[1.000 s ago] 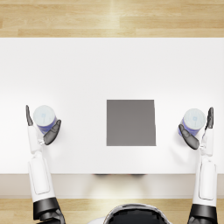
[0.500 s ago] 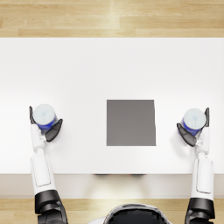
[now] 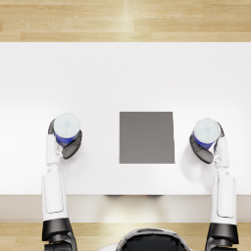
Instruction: Pick up the blue can on the left and place it in the middle, then pick up the blue can on the right and place it on top of the can in the middle
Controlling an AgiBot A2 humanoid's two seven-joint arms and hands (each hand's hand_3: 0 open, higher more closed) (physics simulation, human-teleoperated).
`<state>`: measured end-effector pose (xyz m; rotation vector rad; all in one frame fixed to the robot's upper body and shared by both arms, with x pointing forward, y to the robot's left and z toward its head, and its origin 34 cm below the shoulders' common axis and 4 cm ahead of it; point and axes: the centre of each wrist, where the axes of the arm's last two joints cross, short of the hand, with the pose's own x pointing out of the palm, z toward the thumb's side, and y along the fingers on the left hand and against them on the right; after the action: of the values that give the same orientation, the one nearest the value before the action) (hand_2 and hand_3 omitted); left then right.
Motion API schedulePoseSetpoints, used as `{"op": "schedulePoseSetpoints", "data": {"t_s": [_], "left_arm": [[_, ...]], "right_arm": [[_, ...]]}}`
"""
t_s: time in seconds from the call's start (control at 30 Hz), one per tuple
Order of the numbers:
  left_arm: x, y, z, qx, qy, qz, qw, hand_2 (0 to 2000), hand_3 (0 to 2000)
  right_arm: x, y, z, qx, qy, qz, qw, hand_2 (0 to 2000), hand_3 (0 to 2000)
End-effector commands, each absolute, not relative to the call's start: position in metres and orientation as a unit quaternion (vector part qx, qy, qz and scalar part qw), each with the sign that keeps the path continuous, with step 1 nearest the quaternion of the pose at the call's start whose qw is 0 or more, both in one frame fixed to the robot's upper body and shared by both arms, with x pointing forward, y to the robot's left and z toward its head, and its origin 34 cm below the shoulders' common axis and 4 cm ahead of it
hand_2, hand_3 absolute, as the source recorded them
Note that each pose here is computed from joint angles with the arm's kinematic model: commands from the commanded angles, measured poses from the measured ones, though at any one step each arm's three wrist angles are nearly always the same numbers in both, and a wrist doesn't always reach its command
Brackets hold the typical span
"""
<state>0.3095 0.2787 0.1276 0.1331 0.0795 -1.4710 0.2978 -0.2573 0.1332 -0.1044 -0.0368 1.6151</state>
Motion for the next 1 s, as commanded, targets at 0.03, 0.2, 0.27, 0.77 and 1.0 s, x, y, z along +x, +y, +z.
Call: {"op": "schedulePoseSetpoints", "data": {"t_s": [0.03,0.2,0.27,0.77,1.0], "left_arm": [[0.315,0.187,0.182,0.162,-0.016,-0.767,0.621,2000,1520],[0.318,0.160,0.188,0.132,-0.053,-0.795,0.590,2000,1520],[0.319,0.149,0.190,0.099,-0.083,-0.808,0.576,2000,1520],[0.343,0.081,0.138,0.027,-0.124,-0.859,0.496,2000,1520],[0.347,0.080,0.105,0.017,-0.102,-0.859,0.502,2000,1520]], "right_arm": [[0.291,-0.222,0.207,-0.159,-0.100,0.752,0.632,2000,1520],[0.293,-0.220,0.213,-0.164,-0.111,0.750,0.631,2000,1520],[0.291,-0.216,0.221,-0.175,-0.122,0.752,0.623,2000,1520],[0.292,-0.189,0.258,-0.216,-0.173,0.764,0.583,2000,1520],[0.290,-0.171,0.272,-0.229,-0.192,0.775,0.557,2000,1520]]}}
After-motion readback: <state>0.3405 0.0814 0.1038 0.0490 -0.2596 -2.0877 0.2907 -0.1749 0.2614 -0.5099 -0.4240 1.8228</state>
